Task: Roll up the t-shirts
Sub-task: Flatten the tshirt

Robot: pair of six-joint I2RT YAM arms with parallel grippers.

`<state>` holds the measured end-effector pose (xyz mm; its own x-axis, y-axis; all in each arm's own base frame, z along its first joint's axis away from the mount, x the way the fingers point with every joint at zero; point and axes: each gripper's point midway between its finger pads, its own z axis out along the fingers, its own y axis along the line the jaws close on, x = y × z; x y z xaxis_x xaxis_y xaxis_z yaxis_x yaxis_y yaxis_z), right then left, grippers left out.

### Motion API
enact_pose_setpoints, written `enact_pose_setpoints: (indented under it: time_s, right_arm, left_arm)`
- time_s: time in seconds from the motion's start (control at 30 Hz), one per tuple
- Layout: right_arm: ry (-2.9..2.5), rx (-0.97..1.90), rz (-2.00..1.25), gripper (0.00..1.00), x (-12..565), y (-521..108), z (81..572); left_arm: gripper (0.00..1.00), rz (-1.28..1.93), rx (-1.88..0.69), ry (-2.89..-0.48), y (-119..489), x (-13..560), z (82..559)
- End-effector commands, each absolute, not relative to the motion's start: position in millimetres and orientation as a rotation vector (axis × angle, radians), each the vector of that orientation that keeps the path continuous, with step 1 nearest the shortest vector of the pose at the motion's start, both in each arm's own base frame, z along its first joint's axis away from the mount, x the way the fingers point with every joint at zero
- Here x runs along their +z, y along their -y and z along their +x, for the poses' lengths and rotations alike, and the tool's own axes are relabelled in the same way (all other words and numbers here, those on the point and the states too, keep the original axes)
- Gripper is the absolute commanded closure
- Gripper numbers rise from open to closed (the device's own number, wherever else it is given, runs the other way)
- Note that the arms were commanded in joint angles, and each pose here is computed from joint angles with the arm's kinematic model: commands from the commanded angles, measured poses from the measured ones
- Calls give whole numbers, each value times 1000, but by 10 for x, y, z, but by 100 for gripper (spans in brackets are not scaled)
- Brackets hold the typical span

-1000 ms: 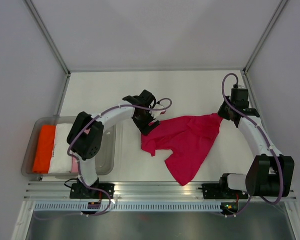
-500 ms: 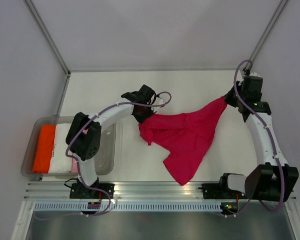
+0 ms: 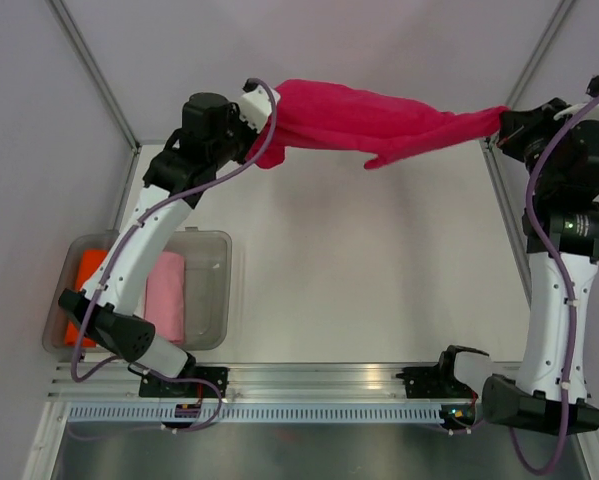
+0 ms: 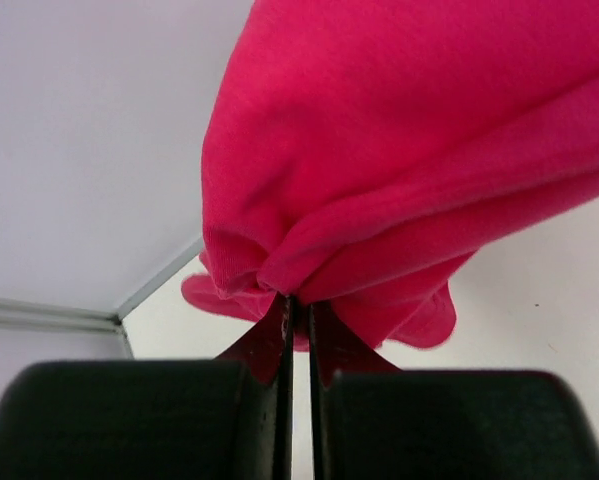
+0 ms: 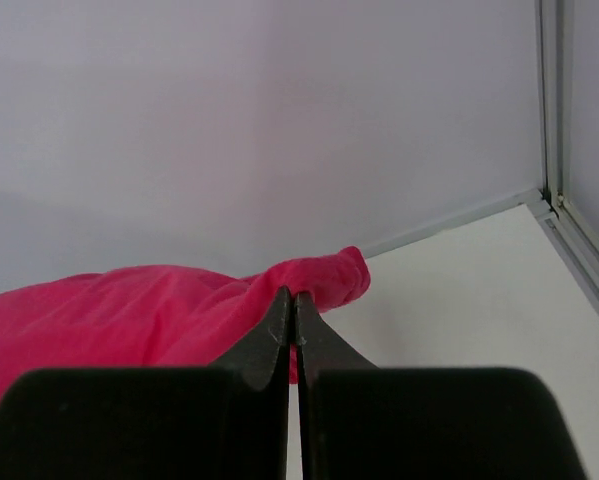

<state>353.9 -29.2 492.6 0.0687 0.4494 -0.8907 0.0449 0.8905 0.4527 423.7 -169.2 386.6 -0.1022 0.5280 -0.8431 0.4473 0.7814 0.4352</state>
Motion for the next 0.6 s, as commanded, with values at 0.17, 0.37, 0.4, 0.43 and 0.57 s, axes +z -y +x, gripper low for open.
enact_pose_setpoints:
  time_s: [0.17,0.37,0.4,0.43,0.57]
  right_arm:
    - [-1842,404,642,100,2684,173,3333]
    - [-2038,477,733,100,1516,6,3102]
    - [-2053,466,734,100,1463,14,3101]
    - [-2062,447,729,100,1433,38,3106]
    - [-2072,384,717,100,1445,132,3182]
  left_arm:
    - [84,1277,-87,-2052,2005,1712,3786]
    - [30,1480,-53,-2165,1840,1009,3414]
    - [27,1479,-43,-2181,1816,989,3401]
    - [27,1481,-50,-2185,1816,992,3385]
    - [30,1462,-57,-2181,1833,1056,3376]
